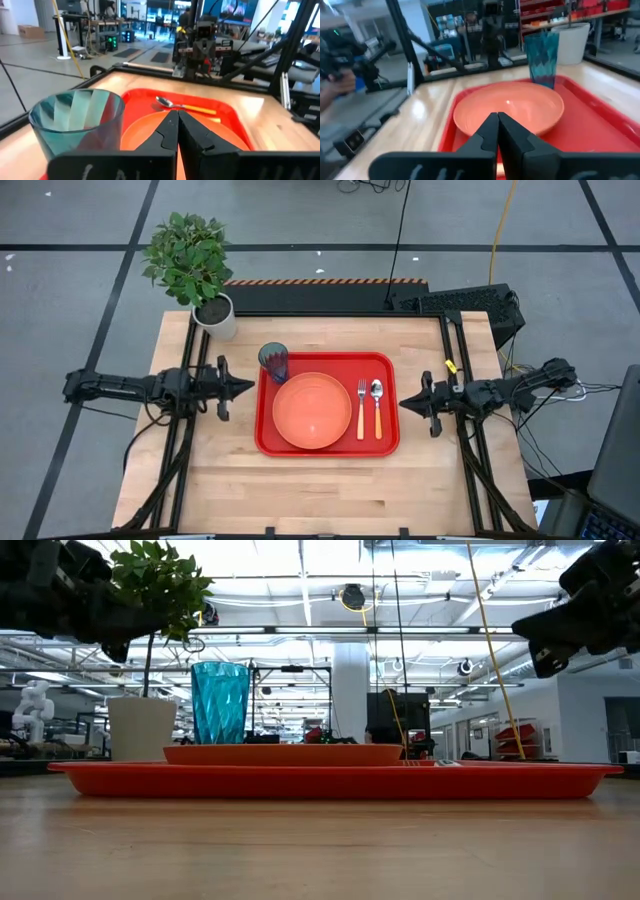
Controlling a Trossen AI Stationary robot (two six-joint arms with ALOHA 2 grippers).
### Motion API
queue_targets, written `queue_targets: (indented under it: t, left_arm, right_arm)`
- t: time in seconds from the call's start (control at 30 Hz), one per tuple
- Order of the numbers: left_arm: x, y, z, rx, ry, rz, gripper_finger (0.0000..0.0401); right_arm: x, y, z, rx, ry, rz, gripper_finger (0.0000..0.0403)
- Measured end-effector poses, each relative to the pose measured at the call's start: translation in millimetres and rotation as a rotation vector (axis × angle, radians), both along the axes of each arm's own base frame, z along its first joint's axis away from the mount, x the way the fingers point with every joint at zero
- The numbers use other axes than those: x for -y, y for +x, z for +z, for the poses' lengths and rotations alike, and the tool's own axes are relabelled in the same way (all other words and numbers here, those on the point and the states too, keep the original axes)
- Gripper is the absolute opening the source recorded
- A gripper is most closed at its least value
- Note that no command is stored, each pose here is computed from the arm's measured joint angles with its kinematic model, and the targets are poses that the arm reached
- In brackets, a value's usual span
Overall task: Pick and place plate/cup/fork/spoon on tray
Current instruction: Return to Home Position
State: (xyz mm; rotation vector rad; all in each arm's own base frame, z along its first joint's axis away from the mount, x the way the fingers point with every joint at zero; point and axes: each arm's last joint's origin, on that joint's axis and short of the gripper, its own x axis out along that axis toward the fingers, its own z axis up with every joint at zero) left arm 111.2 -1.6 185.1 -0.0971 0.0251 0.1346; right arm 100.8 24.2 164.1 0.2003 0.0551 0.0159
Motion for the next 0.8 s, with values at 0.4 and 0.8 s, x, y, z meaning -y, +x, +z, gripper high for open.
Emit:
queue_targets:
  t: [0.4, 0.8]
  left_arm:
    - [-0.9, -12.5, -4.3, -0.003, -0.036, 0.003, 0.0003]
    - [4.4, -18.0, -4.2, 0.049, -0.014, -0.143, 0.0002]
  right_arm:
    - [1.1, 0.4, -0.2, -0.001, 0.001, 0.054, 0.0]
    - [1.4, 0.5, -1.6, -0.014, 0.001, 0.047, 0.0]
